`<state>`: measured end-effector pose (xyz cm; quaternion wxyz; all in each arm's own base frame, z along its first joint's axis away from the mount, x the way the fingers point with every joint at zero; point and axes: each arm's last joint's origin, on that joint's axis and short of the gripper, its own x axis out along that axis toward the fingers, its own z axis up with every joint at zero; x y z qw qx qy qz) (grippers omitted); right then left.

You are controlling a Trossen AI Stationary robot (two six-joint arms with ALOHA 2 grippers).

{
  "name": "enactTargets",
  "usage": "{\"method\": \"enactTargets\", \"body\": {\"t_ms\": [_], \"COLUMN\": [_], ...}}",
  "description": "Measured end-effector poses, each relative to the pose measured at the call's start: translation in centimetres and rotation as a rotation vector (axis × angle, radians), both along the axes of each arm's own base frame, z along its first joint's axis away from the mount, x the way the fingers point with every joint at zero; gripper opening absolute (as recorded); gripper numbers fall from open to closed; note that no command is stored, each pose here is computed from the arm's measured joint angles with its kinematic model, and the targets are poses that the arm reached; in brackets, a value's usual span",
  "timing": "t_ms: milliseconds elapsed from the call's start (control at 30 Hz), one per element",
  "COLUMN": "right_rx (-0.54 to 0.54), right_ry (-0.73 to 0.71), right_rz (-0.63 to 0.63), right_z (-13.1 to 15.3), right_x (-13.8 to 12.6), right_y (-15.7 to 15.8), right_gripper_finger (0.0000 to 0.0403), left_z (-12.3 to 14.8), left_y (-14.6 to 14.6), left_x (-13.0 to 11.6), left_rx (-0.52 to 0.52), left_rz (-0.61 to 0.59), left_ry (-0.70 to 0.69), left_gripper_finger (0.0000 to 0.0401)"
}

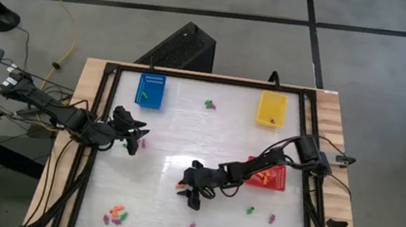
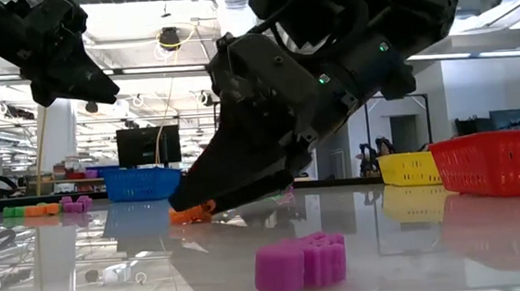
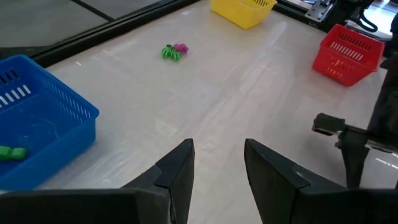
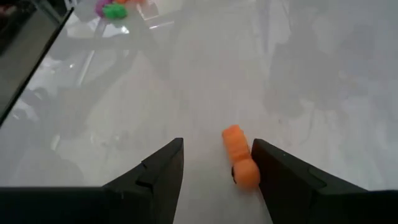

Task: Sort Halloween decoration
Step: Put the orange skeleton toy into the red bin

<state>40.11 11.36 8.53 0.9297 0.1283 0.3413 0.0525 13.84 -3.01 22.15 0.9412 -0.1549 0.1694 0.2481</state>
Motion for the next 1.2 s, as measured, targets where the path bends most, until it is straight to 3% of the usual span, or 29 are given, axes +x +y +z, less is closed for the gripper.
{"method": "enactTargets", "body": {"t_ms": [167, 367, 533, 633, 767, 933, 1100, 1200], "right_rx": [0.037, 0.04, 0.099, 0.106, 0.021, -0.119, -0.177, -0.146], "right_ry": [0.068, 0.099, 0.101, 0.048, 0.005, -0.021, 0.037, 0.055], "right_rz": [-0.043, -0.071, -0.109, -0.115, -0.193, -0.351, -0.514, -0.608], "right_z": [-1.7, -1.8, -0.5, 2.8, 8.7, 16.2, 19.7, 19.2], "right_x": [-0.3, -0.5, -0.2, -0.3, -2.2, -6.9, -12.0, -15.1], "right_y": [0.2, 0.1, -0.2, -0.3, -1.1, -2.2, -3.2, -3.3], "right_gripper_finger": [0.0191, 0.006, 0.0061, 0.0061, 0.0061, 0.0061, 0.0061, 0.0061], "left_z": [0.0, 0.0, 0.0, 0.0, 0.1, 0.3, 1.0, 1.5], "left_y": [0.0, 0.0, 0.0, 0.0, 0.0, -0.1, -0.1, -0.1], "left_x": [0.0, 0.0, 0.0, 0.0, 0.0, 0.2, 0.7, 0.8], "left_rx": [0.0, 0.0, 0.0, 0.0, 0.004, -0.093, -0.205, -0.216], "left_rz": [0.0, 0.0, 0.0, 0.0, 0.012, 0.038, 0.096, 0.09], "left_ry": [0.0, 0.0, 0.0, 0.0, -0.012, -0.081, -0.216, -0.265], "left_gripper_finger": [0.013, 0.013, 0.013, 0.013, 0.013, 0.013, 0.013, 0.013]}}
